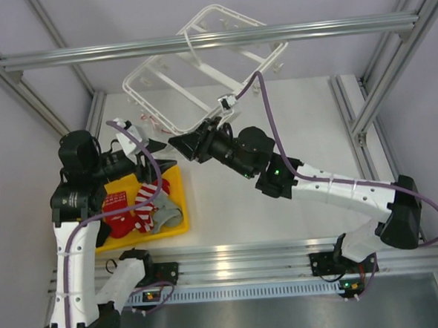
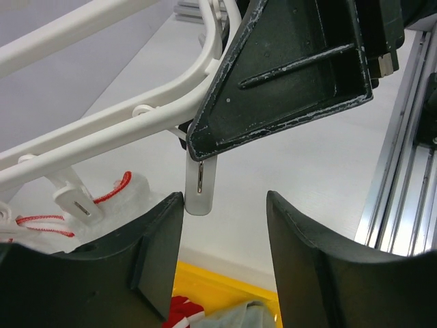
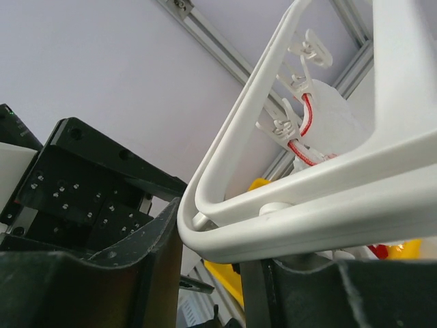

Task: Clip the socks to the hanger
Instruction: Open the clamp at the hanger.

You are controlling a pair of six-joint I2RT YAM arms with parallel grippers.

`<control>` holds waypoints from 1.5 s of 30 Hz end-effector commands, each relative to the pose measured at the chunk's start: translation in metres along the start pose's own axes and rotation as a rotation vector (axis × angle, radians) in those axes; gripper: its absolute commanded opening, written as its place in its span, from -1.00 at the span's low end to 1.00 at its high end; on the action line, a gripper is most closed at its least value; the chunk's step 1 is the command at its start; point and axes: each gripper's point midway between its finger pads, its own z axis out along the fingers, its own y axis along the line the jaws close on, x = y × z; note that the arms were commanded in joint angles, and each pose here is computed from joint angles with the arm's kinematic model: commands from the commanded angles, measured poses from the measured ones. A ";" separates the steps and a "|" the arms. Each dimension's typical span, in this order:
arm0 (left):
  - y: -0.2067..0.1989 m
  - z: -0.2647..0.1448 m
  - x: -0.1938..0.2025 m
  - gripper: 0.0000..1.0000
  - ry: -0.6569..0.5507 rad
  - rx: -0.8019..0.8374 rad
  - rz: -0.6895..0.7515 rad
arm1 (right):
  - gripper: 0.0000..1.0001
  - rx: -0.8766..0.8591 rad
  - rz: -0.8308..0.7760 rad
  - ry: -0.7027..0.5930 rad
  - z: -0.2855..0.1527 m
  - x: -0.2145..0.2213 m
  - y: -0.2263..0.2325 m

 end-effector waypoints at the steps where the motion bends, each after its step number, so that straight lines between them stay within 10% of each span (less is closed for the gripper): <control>1: -0.004 -0.001 -0.023 0.14 -0.097 -0.008 0.018 | -1.00 -0.082 0.009 -0.100 -0.007 -0.042 0.016; 29: -0.005 0.025 -0.048 0.04 -0.299 0.023 -0.043 | -1.00 -0.205 0.023 -0.102 -0.031 -0.058 0.029; 36: -0.013 0.041 -0.047 -0.58 -0.282 0.039 -0.017 | -1.00 -0.177 0.037 -0.086 -0.035 -0.053 0.022; 45: -0.015 0.045 -0.037 -1.00 -0.233 0.025 0.009 | -0.10 -0.012 0.008 -0.149 -0.045 -0.060 -0.014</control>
